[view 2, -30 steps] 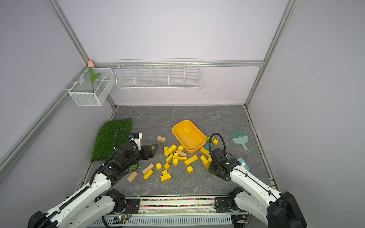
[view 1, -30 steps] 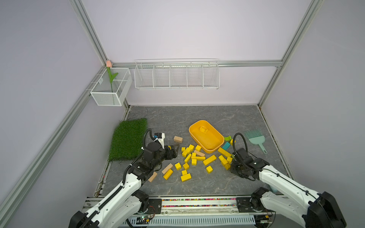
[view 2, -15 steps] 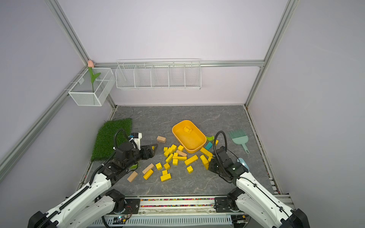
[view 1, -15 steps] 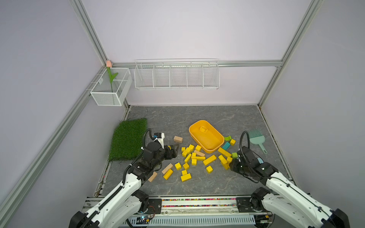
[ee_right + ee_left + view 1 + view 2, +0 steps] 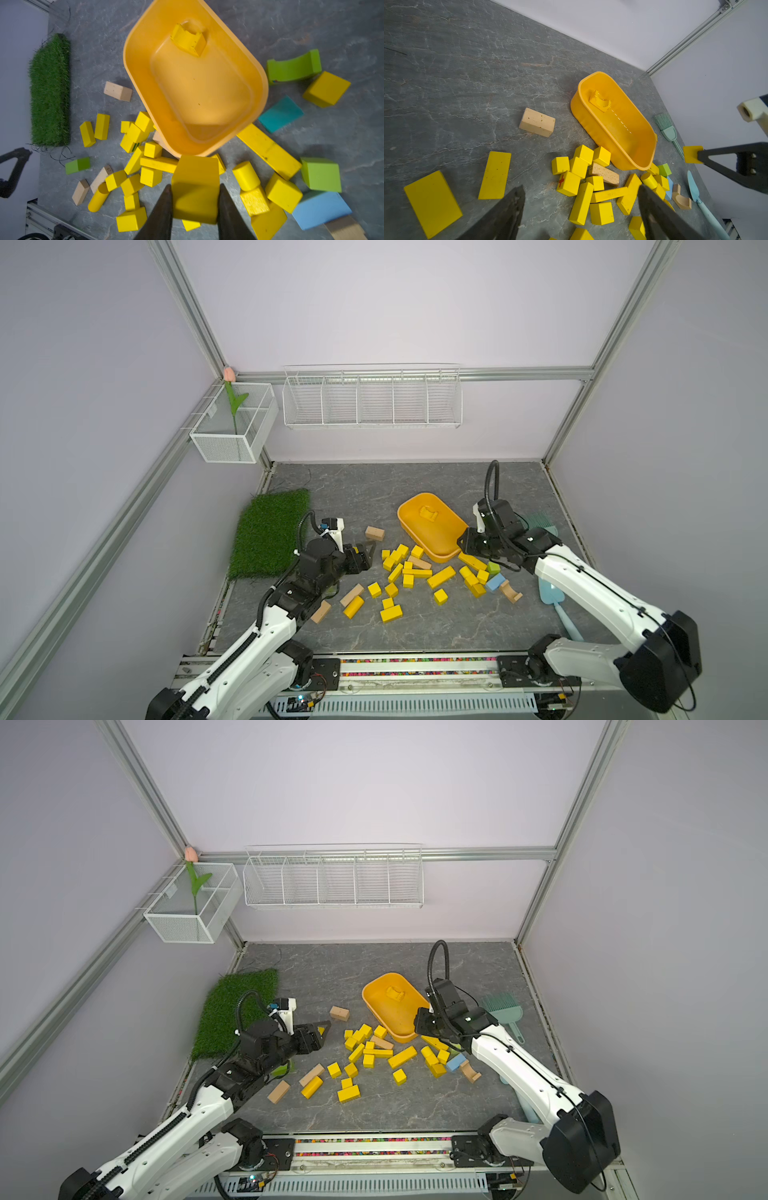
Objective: Pick out the yellow building blocks
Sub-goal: Place the building block in the storage box.
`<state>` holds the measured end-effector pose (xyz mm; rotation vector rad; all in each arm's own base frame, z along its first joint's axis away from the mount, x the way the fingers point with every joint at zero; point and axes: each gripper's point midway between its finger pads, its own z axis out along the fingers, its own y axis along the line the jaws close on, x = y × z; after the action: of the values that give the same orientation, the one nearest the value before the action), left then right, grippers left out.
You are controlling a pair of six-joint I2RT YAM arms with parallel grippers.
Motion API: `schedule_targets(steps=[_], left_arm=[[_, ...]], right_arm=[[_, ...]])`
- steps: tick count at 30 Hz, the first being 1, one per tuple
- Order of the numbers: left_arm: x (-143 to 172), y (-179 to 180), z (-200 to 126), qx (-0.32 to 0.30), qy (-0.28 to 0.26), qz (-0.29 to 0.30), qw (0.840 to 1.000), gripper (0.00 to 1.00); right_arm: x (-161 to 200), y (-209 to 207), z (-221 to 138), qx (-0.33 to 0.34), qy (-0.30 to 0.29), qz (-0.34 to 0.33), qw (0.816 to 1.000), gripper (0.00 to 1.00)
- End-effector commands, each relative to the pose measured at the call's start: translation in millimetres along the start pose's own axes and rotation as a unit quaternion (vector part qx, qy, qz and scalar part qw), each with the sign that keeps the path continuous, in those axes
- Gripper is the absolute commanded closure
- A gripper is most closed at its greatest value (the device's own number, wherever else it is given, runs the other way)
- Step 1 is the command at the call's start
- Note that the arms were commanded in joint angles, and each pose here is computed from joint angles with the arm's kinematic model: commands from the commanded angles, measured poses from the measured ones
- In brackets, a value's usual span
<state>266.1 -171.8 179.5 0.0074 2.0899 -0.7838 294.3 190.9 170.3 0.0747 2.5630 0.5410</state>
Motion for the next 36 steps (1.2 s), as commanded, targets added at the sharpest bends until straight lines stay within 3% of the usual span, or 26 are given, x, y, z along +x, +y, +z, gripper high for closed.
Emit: schedule_targets(steps=[1,9,16,28,36], left_arm=[[-1.5,-0.7,0.2,0.006,-0.003,-0.008,1.000,0.13],[-2.2,0.8,-3.4,0.005,-0.011,-0.010,1.000,0.13],[-2.2,0.1,-3.1,0.008,-0.011,-0.010,1.000,0.13],[-1.0,0.5,-2.0,0.010,-0.008,-0.011,1.000,0.13],[-1.3,1.1,-2.7,0.012,-0.010,-0.013,1.000,0.13]], right_arm=[[-11.4,13.7,15.7,-0.010,0.008,-0.028,1.000,0.93],[-34.6,30.6,69.7,-0.001,0.046,-0.028,0.999,0.93],[-52.7,30.1,94.0,0.034,0.061,-0.024,0.997,0.92],[-64.3,-8.0,131.4,0.102,0.078,0.027,0.991,0.93],[-70.2,-23.8,155.7,0.102,0.080,0.056,0.990,0.87]])
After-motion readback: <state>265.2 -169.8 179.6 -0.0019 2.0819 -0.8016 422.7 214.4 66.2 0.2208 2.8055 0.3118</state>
